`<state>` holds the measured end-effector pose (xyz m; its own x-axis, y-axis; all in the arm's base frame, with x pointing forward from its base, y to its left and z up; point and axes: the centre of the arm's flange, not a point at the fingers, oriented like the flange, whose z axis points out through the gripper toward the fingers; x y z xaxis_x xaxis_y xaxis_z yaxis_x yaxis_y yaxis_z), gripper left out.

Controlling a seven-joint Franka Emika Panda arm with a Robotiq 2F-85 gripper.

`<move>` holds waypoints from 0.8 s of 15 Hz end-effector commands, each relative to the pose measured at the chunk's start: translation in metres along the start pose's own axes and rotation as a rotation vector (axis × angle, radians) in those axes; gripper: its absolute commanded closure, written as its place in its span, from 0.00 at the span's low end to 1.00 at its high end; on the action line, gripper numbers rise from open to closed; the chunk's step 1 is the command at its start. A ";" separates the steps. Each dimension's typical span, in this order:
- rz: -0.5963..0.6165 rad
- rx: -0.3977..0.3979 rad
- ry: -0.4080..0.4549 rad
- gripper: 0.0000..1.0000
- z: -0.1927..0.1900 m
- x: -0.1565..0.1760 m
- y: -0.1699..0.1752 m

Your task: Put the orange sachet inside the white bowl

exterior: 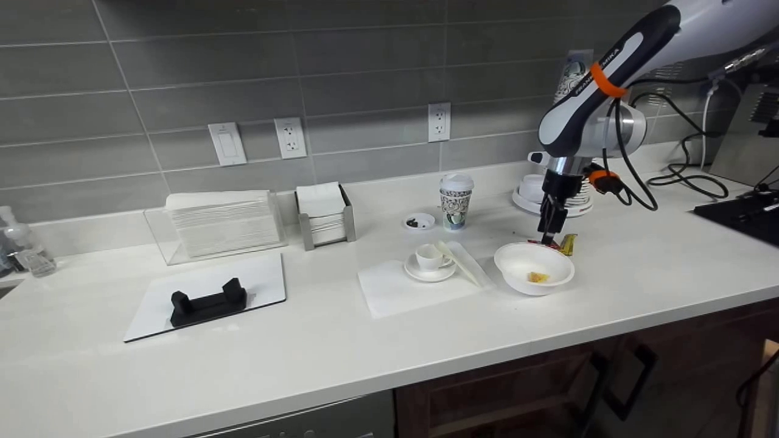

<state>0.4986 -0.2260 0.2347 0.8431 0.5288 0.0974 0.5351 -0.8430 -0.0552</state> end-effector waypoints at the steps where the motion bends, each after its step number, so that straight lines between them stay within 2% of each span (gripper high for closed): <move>1: -0.016 -0.001 0.025 0.27 0.010 0.002 0.013; 3: -0.017 0.002 0.016 0.32 0.014 0.002 0.014; 6: -0.016 0.007 0.015 0.47 0.016 0.001 0.015; 7: -0.015 0.009 0.014 0.63 0.016 0.001 0.016; 8: -0.014 0.011 0.013 0.70 0.016 0.001 0.016; 9: -0.016 0.011 0.013 0.76 0.016 0.001 0.015; 12: -0.017 0.008 0.015 0.86 0.014 0.002 0.014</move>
<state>0.5049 -0.2329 0.2203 0.8414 0.5326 0.0921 0.5387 -0.8401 -0.0631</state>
